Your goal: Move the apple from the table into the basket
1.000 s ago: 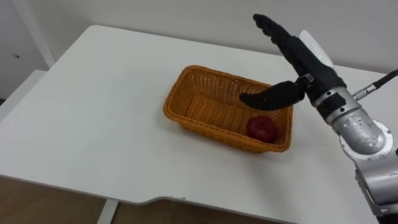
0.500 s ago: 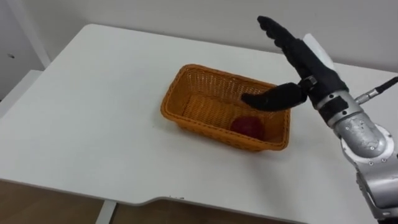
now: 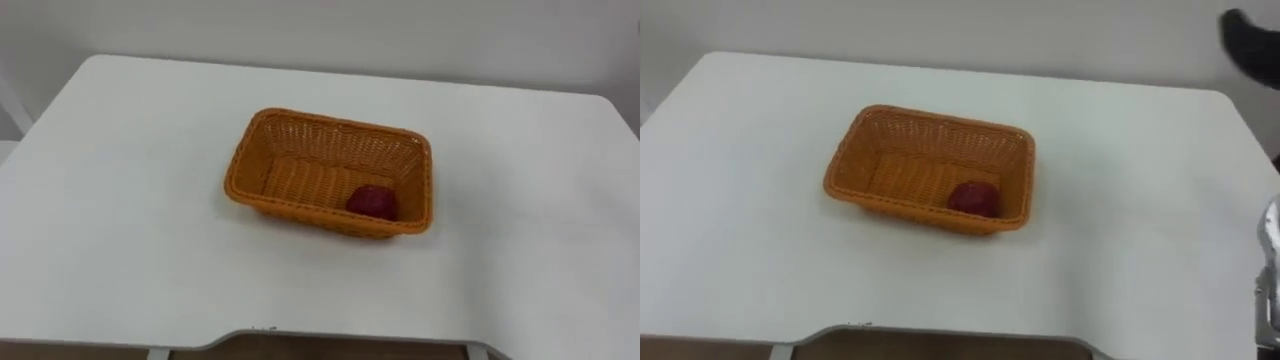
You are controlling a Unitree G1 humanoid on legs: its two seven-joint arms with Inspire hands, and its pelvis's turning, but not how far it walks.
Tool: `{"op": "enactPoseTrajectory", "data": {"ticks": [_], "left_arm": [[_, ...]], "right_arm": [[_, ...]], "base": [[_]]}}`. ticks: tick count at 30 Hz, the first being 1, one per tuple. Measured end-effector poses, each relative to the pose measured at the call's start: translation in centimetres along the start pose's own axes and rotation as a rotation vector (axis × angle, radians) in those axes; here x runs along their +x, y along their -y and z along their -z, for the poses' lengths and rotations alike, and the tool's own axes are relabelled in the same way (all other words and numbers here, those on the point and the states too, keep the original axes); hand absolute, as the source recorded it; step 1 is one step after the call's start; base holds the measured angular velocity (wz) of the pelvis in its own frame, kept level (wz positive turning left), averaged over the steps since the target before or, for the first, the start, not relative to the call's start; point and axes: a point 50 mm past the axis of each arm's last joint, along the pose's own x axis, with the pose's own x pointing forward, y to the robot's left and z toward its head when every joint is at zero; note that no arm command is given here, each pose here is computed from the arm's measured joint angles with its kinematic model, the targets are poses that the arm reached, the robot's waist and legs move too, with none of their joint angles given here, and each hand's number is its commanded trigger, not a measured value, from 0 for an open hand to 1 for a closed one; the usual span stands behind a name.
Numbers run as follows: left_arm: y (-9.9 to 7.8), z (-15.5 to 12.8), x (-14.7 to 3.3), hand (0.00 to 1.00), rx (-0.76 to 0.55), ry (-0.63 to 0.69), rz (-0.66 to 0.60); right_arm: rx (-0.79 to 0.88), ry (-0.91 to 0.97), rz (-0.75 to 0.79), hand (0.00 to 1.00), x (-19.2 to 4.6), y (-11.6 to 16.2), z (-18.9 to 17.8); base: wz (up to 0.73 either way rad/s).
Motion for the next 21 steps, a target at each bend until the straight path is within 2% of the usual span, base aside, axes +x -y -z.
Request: {"op": "enactPoseTrajectory", "data": {"ticks": [4, 9, 12, 14, 15, 17, 19, 21], "left_arm": [[-0.1, 0.5, -0.1, 0.00, -0.022, -0.013, -0.019], [-0.2, 0.5, -0.1, 0.00, -0.074, -0.035, -0.038], [-0.4, 0.0, 0.0, 0.00, -0.075, -0.031, -0.047], [-0.4, -0.3, 0.0, 0.00, -0.076, -0.028, -0.050], [-0.3, -0.4, 0.0, 0.00, -0.077, -0.026, -0.048], [0.3, -0.7, 0.0, 0.00, -0.082, -0.028, -0.033], [0.5, -0.7, -0.1, 0.00, -0.085, -0.029, -0.026], [0.7, -0.8, 0.0, 0.00, -0.086, -0.025, -0.023]], "right_arm": [[-0.075, -0.164, 0.269, 0.00, 0.0, 4.7, 3.8], [-0.173, -0.512, 0.465, 0.00, -3.9, 9.9, 10.3], [-0.241, -0.812, 0.565, 0.00, -8.4, 12.8, 14.7], [-0.285, -1.077, 0.605, 0.00, -14.0, 14.8, 17.4], [-0.288, -1.142, 0.615, 0.00, -15.5, 15.1, 17.8], [-0.326, -1.373, 0.597, 0.00, -21.4, 15.7, 18.9], [-0.340, -1.517, 0.582, 0.00, -25.1, 15.9, 19.0], [-0.344, -1.602, 0.548, 0.00, -27.7, 15.6, 18.9]], "base": [[-0.13], [-0.13], [-0.04], [0.05], [0.00], [0.00], [-0.07], [-0.08]]}}
